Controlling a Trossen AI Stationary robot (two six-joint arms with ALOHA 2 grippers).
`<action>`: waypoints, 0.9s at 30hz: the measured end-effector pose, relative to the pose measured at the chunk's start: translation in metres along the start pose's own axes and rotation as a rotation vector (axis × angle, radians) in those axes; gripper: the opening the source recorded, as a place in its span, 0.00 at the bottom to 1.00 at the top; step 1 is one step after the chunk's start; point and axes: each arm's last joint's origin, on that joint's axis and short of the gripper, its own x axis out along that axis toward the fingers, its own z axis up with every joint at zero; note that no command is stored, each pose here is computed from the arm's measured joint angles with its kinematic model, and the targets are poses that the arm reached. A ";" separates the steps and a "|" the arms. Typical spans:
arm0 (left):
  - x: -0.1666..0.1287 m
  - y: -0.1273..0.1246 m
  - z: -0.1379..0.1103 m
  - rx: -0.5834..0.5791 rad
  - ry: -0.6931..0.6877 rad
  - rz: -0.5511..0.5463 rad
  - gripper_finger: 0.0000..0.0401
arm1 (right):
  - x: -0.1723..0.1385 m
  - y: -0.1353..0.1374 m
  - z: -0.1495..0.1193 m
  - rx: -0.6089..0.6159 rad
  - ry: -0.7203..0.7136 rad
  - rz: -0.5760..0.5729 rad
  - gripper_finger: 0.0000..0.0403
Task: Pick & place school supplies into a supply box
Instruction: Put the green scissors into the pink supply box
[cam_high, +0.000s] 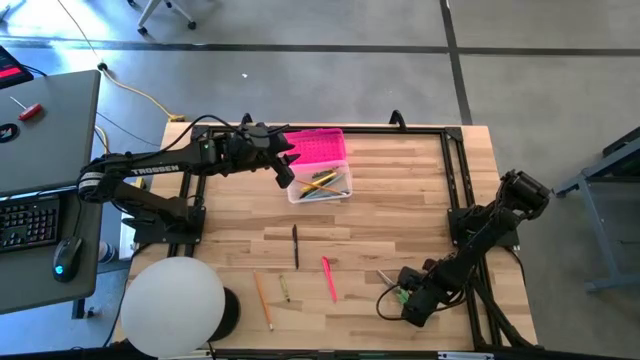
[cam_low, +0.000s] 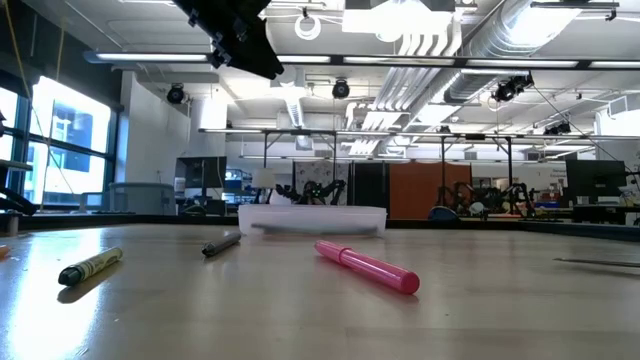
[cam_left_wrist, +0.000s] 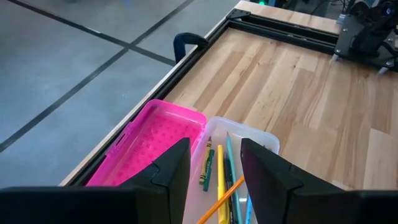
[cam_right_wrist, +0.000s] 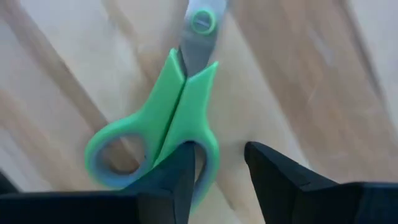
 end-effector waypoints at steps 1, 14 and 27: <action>0.000 0.000 0.000 0.000 0.000 0.000 0.44 | 0.000 0.000 0.000 -0.004 -0.018 -0.006 0.31; 0.000 0.000 0.000 0.006 0.002 -0.001 0.44 | -0.001 -0.007 0.025 -0.147 -0.255 -0.089 0.05; 0.000 0.000 0.001 0.023 -0.011 -0.002 0.44 | -0.054 -0.071 0.150 -0.436 -0.654 -0.378 0.02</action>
